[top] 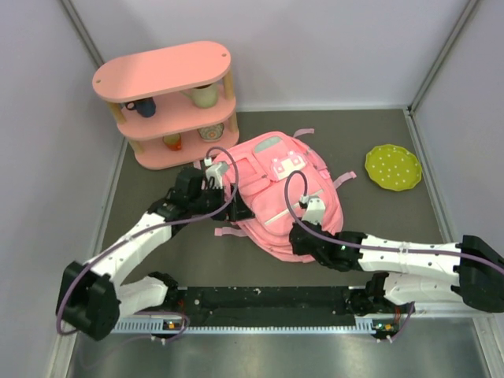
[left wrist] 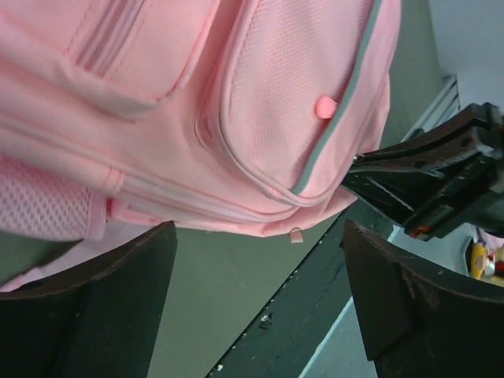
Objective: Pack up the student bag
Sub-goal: Zip the student bag at the center of the board.
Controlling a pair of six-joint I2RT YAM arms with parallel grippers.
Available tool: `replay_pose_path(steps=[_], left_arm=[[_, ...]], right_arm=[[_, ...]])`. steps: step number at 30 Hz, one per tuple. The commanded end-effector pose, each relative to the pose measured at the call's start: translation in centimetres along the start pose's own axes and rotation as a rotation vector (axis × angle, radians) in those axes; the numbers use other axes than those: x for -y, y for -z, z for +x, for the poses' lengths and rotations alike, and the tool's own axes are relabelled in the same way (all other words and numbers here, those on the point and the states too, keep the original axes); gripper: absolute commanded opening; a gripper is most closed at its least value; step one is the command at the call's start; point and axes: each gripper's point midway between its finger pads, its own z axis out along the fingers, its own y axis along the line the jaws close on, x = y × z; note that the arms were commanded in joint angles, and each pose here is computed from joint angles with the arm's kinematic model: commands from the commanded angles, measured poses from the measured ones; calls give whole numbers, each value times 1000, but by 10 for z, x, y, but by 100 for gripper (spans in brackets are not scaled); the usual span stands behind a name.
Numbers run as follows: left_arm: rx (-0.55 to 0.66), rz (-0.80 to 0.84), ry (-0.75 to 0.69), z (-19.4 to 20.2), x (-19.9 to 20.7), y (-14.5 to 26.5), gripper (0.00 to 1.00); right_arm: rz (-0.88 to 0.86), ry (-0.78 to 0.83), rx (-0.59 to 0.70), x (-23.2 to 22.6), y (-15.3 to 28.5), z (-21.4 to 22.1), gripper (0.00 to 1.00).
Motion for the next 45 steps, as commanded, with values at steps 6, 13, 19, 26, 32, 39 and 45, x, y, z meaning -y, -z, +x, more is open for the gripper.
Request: replay_pose_path(steps=[6, 13, 19, 26, 32, 39, 45], left_arm=[[330, -26, 372, 22, -2, 24, 93], [480, 28, 498, 31, 15, -3, 93], [524, 89, 490, 4, 29, -29, 90], [531, 8, 488, -1, 16, -43, 27], [542, -161, 381, 7, -11, -21, 0], [412, -158, 223, 17, -36, 19, 0], [269, -127, 188, 27, -37, 31, 0]], right_arm=[[-83, -1, 7, -20, 2, -3, 0], [-134, -1, 2, -32, 6, -2, 0], [-139, 8, -6, -26, 9, 4, 0], [-124, 19, 13, -17, 12, 3, 0], [-78, 42, 15, -4, 11, 4, 0], [-20, 86, 70, 18, 12, -14, 0], [55, 151, 87, 40, 7, -30, 0]])
